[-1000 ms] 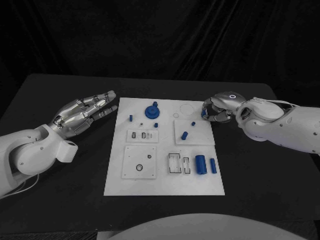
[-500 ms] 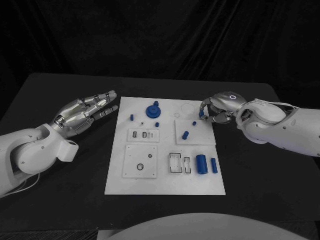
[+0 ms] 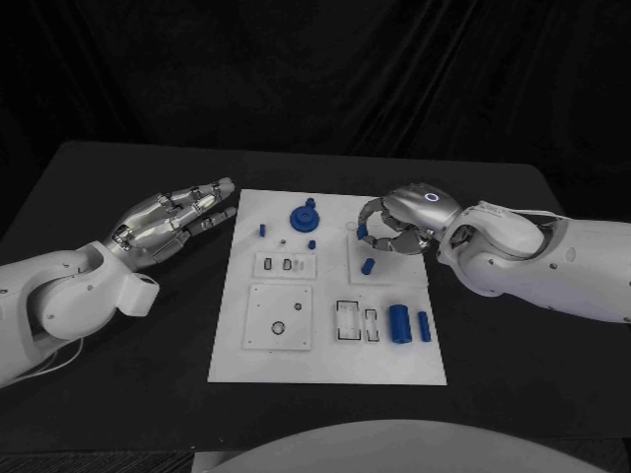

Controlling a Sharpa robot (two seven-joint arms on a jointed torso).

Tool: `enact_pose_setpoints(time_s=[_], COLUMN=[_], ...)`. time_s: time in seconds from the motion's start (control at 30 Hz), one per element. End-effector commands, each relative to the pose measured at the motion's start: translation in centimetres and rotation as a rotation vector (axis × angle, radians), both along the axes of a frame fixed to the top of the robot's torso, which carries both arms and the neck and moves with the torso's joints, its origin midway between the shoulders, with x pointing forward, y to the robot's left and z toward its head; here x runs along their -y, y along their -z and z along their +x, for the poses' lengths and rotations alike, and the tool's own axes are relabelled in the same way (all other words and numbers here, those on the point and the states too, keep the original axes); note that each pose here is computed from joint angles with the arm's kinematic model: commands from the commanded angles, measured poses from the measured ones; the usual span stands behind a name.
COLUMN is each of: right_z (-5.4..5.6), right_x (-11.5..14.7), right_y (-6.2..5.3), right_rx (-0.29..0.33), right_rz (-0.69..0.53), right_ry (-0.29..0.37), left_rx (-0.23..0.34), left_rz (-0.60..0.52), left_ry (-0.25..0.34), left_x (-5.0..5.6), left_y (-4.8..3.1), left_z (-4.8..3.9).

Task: Assemble the parts on the task board

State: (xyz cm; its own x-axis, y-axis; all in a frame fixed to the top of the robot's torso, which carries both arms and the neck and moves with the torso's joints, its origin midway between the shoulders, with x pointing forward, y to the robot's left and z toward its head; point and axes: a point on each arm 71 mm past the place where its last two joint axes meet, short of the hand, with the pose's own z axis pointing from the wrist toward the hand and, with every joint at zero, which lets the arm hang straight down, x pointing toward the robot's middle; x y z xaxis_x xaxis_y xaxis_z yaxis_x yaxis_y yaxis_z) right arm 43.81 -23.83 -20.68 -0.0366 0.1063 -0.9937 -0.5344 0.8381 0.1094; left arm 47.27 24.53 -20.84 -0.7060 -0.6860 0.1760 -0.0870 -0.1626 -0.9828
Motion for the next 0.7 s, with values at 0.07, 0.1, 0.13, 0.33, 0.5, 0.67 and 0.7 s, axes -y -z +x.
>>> enact_pose_setpoints(time_s=[0.07,0.1,0.13,0.33,0.5,0.67,0.7], right_z=[-0.2,-0.3,-0.3,0.0,0.2,0.4,0.5], right_x=[-1.7,-2.0,-2.4,-4.4,-5.4,-6.2,-6.4], right_y=[0.0,0.0,0.1,0.5,0.8,1.0,1.2], right_rx=[-0.008,-0.014,-0.021,-0.04,-0.045,-0.052,-0.054], right_rz=[-0.026,-0.03,-0.034,-0.06,-0.084,-0.097,-0.1], right_ry=[-0.02,-0.027,-0.034,-0.064,-0.073,-0.077,-0.077], left_rx=[0.001,0.001,0.001,-0.001,-0.001,-0.001,-0.001], left_rz=[-0.013,-0.013,-0.013,-0.011,-0.012,-0.012,-0.013], left_ry=[0.014,0.015,0.015,0.017,0.019,0.021,0.022], left_x=[0.3,0.3,0.3,0.4,0.6,0.7,0.7], left_y=[-0.04,-0.04,-0.03,-0.01,-0.02,0.0,0.0], left_z=[-0.06,-0.06,-0.06,-0.05,-0.07,-0.03,-0.01])
